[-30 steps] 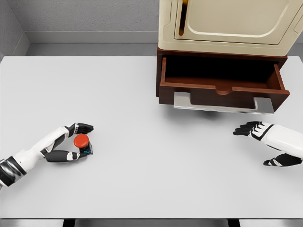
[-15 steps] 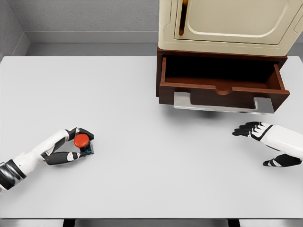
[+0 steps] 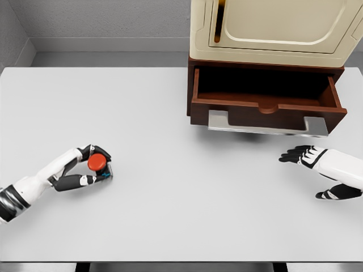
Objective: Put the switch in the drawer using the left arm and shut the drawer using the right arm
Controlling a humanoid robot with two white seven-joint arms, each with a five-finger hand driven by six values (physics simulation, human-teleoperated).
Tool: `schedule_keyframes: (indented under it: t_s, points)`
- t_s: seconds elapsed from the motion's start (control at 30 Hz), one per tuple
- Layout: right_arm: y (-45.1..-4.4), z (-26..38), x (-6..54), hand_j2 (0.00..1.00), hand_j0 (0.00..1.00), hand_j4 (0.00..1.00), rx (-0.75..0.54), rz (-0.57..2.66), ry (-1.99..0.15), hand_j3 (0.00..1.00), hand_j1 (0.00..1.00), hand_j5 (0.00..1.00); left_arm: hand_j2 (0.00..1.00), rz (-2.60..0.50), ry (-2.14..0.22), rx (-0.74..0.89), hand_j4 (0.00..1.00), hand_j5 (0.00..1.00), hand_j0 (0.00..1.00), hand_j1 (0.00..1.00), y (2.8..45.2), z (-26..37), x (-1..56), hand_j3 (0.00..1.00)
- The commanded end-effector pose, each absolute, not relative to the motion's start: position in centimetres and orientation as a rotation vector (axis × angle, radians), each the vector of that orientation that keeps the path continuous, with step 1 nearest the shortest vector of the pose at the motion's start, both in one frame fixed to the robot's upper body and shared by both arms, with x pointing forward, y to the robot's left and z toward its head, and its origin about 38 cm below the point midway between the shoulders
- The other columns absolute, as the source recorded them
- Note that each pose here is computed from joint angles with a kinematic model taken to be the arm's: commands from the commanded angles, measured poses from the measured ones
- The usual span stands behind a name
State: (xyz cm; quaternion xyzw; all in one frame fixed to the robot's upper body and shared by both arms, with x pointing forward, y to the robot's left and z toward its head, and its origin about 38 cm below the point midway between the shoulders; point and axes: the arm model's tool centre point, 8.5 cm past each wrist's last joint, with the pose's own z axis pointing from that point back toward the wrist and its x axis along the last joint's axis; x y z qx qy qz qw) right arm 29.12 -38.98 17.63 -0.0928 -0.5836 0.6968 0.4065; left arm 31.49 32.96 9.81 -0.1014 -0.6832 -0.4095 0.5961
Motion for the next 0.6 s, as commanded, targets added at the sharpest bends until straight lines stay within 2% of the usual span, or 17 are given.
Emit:
schedule_keyframes:
  t_s: [0.0, 0.57]
  points:
    - [-39.0, 17.8, 29.2, 1.0, 1.0, 1.0, -0.233, 1.753, -1.475, 1.0, 1.0, 1.0, 0.42, -0.949, -1.613, -0.238, 0.42, 0.42, 0.42, 0.42, 32.7, 10.6, 31.6, 0.42]
    - [-39.1, 17.7, 29.2, 1.0, 1.0, 1.0, -0.234, 1.746, -1.477, 1.0, 1.0, 1.0, 0.39, -0.957, -1.753, -0.266, 0.39, 0.39, 0.39, 0.39, 29.4, 13.8, 33.8, 0.39]
